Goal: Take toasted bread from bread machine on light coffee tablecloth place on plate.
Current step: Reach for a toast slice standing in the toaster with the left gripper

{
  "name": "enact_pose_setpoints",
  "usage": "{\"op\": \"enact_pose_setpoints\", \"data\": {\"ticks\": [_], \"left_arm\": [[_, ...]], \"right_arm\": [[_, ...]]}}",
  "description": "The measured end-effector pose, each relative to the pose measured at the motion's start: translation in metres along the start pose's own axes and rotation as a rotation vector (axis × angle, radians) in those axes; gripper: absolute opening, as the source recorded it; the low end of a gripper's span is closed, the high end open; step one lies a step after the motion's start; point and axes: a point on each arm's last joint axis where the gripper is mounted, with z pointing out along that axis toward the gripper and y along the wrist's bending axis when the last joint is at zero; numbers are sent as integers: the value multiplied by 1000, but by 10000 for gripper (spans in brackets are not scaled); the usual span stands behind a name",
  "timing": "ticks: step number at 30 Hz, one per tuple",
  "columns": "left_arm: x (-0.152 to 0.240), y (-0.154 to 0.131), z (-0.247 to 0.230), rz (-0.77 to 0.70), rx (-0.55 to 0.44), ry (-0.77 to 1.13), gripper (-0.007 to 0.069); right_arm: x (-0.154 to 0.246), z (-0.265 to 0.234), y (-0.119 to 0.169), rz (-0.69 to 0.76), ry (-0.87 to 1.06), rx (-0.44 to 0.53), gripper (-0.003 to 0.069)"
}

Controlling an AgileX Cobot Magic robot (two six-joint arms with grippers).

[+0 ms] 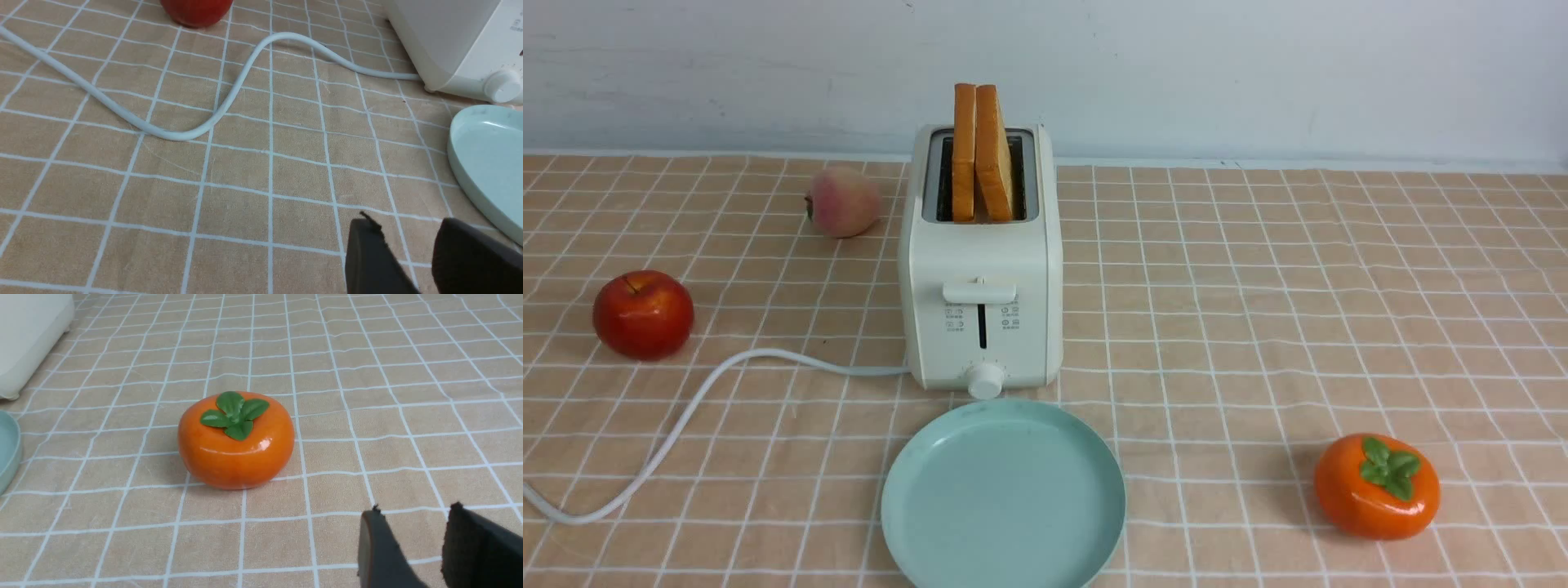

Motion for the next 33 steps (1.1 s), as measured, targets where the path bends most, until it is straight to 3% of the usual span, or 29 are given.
{"op": "enact_pose_setpoints", "data": {"ticks": [18, 24, 33], "left_arm": [[-5, -1, 0, 13, 12, -51, 235], [-17, -8, -2, -103, 96, -186, 235], [-40, -10, -10, -419, 216, -428, 237]], "right_arm": [[0, 0, 0, 0, 0, 0, 240], [0, 0, 0, 0, 0, 0, 240], [-1, 0, 0, 19, -16, -5, 240]]}}
